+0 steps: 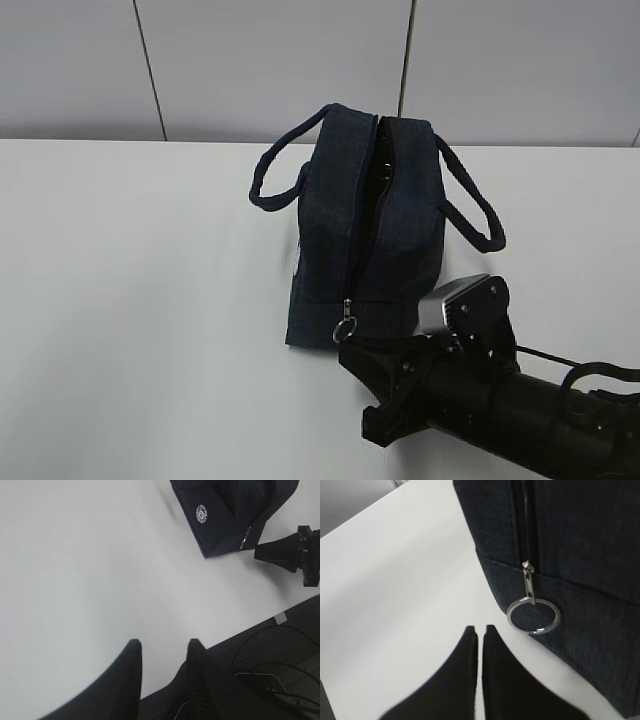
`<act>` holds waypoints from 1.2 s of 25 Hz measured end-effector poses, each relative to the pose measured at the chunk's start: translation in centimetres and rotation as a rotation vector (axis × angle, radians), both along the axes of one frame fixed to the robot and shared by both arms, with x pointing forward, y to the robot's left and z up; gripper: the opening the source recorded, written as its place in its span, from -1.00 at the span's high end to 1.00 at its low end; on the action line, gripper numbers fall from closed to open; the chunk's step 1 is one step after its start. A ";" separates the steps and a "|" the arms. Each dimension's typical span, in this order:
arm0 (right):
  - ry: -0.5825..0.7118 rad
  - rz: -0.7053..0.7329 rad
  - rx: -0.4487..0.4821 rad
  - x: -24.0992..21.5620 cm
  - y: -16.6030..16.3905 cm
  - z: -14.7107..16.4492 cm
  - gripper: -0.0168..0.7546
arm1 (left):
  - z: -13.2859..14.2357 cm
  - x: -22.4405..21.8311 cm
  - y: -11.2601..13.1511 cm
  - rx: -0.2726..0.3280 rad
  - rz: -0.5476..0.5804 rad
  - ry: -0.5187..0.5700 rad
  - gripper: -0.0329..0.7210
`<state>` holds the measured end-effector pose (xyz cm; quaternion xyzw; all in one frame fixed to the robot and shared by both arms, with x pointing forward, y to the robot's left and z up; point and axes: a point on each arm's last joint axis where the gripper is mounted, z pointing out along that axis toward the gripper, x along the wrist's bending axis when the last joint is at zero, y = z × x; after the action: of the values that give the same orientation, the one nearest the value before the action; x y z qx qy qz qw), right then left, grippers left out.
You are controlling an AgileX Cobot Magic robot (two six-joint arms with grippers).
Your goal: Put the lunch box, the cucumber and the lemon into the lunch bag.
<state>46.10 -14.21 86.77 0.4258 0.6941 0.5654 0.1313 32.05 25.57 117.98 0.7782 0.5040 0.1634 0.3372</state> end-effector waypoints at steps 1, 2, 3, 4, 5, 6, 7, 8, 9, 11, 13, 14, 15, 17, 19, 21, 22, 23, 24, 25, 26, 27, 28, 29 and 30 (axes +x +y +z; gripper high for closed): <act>0.000 -0.004 0.000 0.0 0.0 0.0 0.96 | 0.0 0.0 0.0 0.000 0.000 0.000 0.38; 0.000 -0.006 0.001 0.0 0.0 0.0 0.96 | 0.0 0.0 0.0 0.000 0.000 0.000 0.38; 0.002 -0.009 0.002 0.1 0.0 0.0 0.96 | 0.0 0.0 0.0 0.000 0.000 0.000 0.38; 0.002 -0.009 0.002 0.1 0.0 0.0 0.95 | 0.0 0.0 0.0 0.000 0.000 0.000 0.38; 0.003 -0.011 0.003 0.1 -0.1 0.0 0.95 | 0.0 0.0 0.0 0.000 0.000 0.000 0.38; 0.003 -0.011 0.003 0.1 -0.1 0.0 0.91 | 0.0 0.0 0.0 0.000 0.000 0.000 0.38; 0.003 -0.011 0.003 0.1 -0.1 0.0 0.83 | 0.0 0.0 0.0 0.000 0.000 0.000 0.38; 0.006 -0.013 0.006 0.1 -0.1 0.0 0.72 | 0.0 0.0 0.0 0.000 0.000 0.000 0.38; 0.009 -0.014 0.009 0.1 -0.1 0.0 0.58 | 0.0 0.0 0.0 0.000 0.000 0.000 0.38; 0.015 -0.013 0.015 0.0 0.0 0.0 0.31 | 0.0 0.0 0.0 0.000 0.000 0.000 0.38; 0.019 -0.011 0.019 0.0 0.0 0.0 0.10 | 0.0 0.0 0.0 0.002 0.001 -0.001 0.38; 0.022 -0.012 0.022 0.0 0.0 0.0 0.04 | 0.0 0.0 0.0 0.002 0.001 -0.001 0.38; 0.033 -0.014 0.017 0.0 0.0 -0.1 0.01 | 0.0 0.0 0.0 0.002 0.001 -0.001 0.38; 0.064 -0.032 0.002 0.0 -0.2 -0.4 -0.02 | 0.0 0.0 0.0 0.004 0.002 -0.002 0.38; 0.085 -0.050 -0.006 0.0 -0.3 -0.5 -0.04 | 0.0 0.0 0.0 0.004 0.002 -0.002 0.38; 0.089 -0.056 -0.005 0.1 -0.3 -0.6 -0.04 | 0.0 0.0 0.1 0.006 0.003 -0.003 0.38; 0.089 -0.057 -0.003 0.2 -0.3 -0.5 -0.04 | 0.0 0.0 0.1 0.006 0.003 -0.003 0.38; 0.090 -0.059 0.000 0.3 -0.2 -0.5 -0.04 | 0.0 0.0 0.1 0.006 0.003 -0.003 0.38; 0.097 -0.062 0.001 0.5 -0.1 -0.5 -0.04 | 0.0 0.0 0.1 0.006 0.003 -0.003 0.38; 0.102 -0.067 0.001 0.7 0.0 -0.5 -0.04 | 0.0 0.0 0.1 0.006 0.003 -0.003 0.38; 0.111 -0.070 -0.002 0.9 0.1 -0.5 -0.04 | 0.0 0.0 0.1 0.006 0.003 -0.003 0.38; 0.112 -0.071 -0.004 1.1 0.2 -0.5 -0.04 | 0.0 0.0 0.1 0.006 0.003 -0.003 0.38; 0.113 -0.073 -0.004 1.2 0.2 -0.4 -0.05 | 0.0 0.0 0.1 0.006 0.003 -0.003 0.38; 0.112 -0.073 -0.005 1.3 0.3 -0.4 -0.05 | 0.0 0.0 0.1 0.006 0.003 -0.003 0.38; 0.115 -0.078 -0.005 1.4 0.3 -0.4 -0.05 | 0.0 0.0 0.1 0.006 0.003 -0.003 0.38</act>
<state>47.47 -13.94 86.36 0.4843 0.6846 0.5327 0.1141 32.08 25.62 117.98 0.7781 0.5043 0.1663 0.3355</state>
